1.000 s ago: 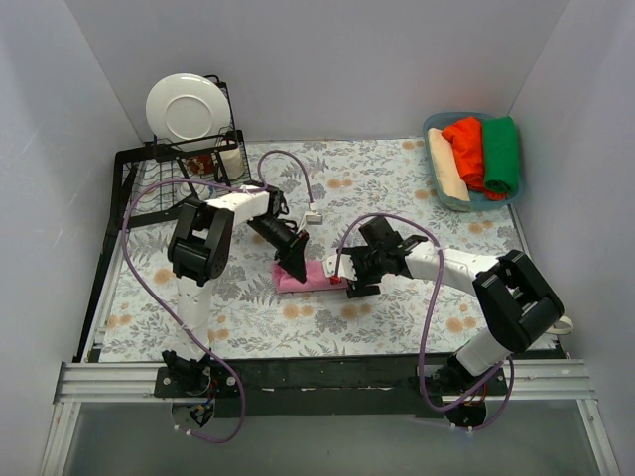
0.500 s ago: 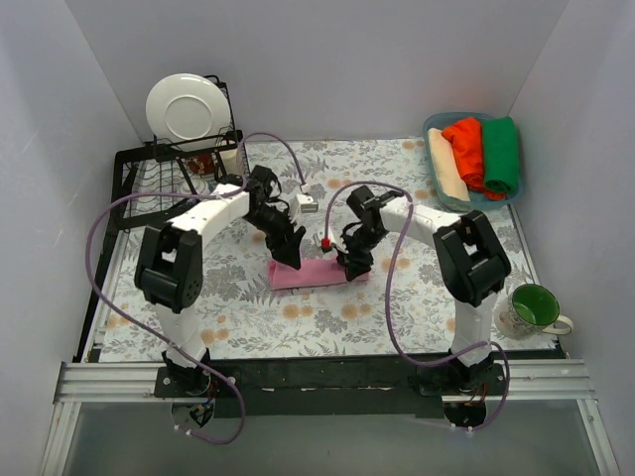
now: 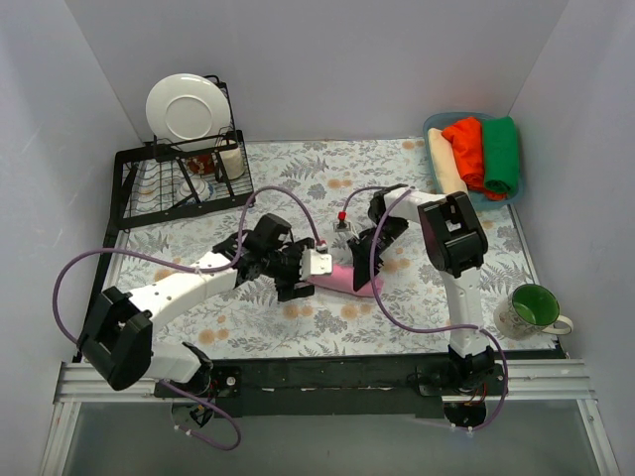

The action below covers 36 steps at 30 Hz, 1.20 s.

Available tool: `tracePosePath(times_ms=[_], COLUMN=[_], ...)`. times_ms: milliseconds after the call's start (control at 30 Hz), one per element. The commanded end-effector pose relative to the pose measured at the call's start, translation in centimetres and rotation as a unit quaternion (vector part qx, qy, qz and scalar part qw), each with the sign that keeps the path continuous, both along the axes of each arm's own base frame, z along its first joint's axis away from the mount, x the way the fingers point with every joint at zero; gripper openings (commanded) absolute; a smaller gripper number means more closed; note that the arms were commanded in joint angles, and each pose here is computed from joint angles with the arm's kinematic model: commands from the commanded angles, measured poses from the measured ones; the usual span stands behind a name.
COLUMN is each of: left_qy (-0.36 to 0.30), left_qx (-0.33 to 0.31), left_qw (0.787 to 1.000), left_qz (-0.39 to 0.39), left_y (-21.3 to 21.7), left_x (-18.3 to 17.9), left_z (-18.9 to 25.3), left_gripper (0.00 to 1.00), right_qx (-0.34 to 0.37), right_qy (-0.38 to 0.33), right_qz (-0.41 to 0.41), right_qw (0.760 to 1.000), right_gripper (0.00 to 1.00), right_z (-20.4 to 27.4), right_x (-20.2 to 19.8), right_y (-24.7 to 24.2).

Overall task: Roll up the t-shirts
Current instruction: Roll the T-shirt to the center of the board.

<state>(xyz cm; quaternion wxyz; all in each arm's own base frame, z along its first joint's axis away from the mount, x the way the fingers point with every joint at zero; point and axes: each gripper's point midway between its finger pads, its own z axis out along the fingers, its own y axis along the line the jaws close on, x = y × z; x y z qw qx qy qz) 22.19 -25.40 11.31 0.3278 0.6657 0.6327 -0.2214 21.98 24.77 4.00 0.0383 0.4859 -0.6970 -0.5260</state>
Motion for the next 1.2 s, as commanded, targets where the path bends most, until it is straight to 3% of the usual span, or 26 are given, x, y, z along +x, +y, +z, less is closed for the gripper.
tracePosePath(times_ms=[0, 300, 467, 567, 600, 667, 700, 767, 967, 1000, 1067, 1100, 1133, 1167], left_qy=[-0.154, -0.106, 0.011, 0.053, 0.057, 0.083, 0.097, 0.146, 0.267, 0.272, 0.309, 0.319, 0.340, 0.352], left_qx=[-0.015, 0.006, 0.021, 0.038, 0.039, 0.040, 0.038, 0.045, 0.044, 0.039, 0.045, 0.042, 0.037, 0.034], left_qw=[0.988, 0.994, 0.998, 0.996, 0.996, 0.994, 0.992, 0.986, 0.961, 0.960, 0.949, 0.946, 0.939, 0.935], left_qz=[0.015, 0.002, -0.057, -0.064, -0.063, -0.066, -0.066, -0.061, -0.046, -0.046, -0.036, -0.032, -0.027, -0.021], left_y=[-2.0, -3.0, -4.3, -4.4, -4.5, -4.5, -4.5, -3.8, -3.6, -3.9, -3.7, -3.8, -4.1, -4.1], left_x=[4.7, 4.8, 2.5, 2.0, 2.0, 2.1, 2.1, 1.8, 2.7, 3.3, 3.1, 3.2, 3.2, 3.4], left_z=[1.4, -2.6, -4.3, -5.3, -5.5, -5.8, -5.8, -5.9, -5.3, -4.9, -5.5, -5.5, -5.5, -5.5], left_gripper=[0.75, 0.76, 0.76, 0.70, 0.60, 0.48, 0.38, 0.31, 0.19, 0.19, 0.19, 0.19, 0.19, 0.19], right_qx=[-0.062, -0.062, -0.060, -0.058, -0.056, -0.053, -0.046, -0.025, -0.030, -0.016, -0.054, -0.022, -0.031, -0.020], right_qy=[0.069, 0.070, 0.069, 0.067, 0.066, 0.059, 0.046, 0.024, -0.141, -0.237, -0.314, -0.453, -0.473, -0.518], right_qz=[0.016, 0.018, 0.014, 0.010, 0.007, 0.001, -0.004, -0.022, -0.073, -0.079, -0.102, -0.122, -0.110, -0.109], right_qw=[0.996, 0.995, 0.996, 0.996, 0.996, 0.997, 0.998, 0.999, 0.987, 0.968, 0.943, 0.883, 0.874, 0.849], right_gripper=[0.43, 0.43, 0.43, 0.43, 0.43, 0.49, 0.95, 0.99, 0.99, 0.99, 0.99, 0.99, 0.99, 0.98], right_z=[-1.9, -2.5, -2.5, -2.6, -2.5, -2.3, -1.6, -0.5, 3.6, 5.6, 6.0, 10.3, 8.5, 9.3], right_x=[-2.9, -2.9, -2.5, -2.0, -1.8, -1.4, -0.9, 0.1, 4.9, 7.0, 7.8, 11.0, 9.2, 9.3], right_y=[-1.6, -2.0, -1.9, -1.9, -1.8, -2.1, -2.1, -2.8, -7.0, -6.9, -8.0, -7.6, -7.7, -7.1])
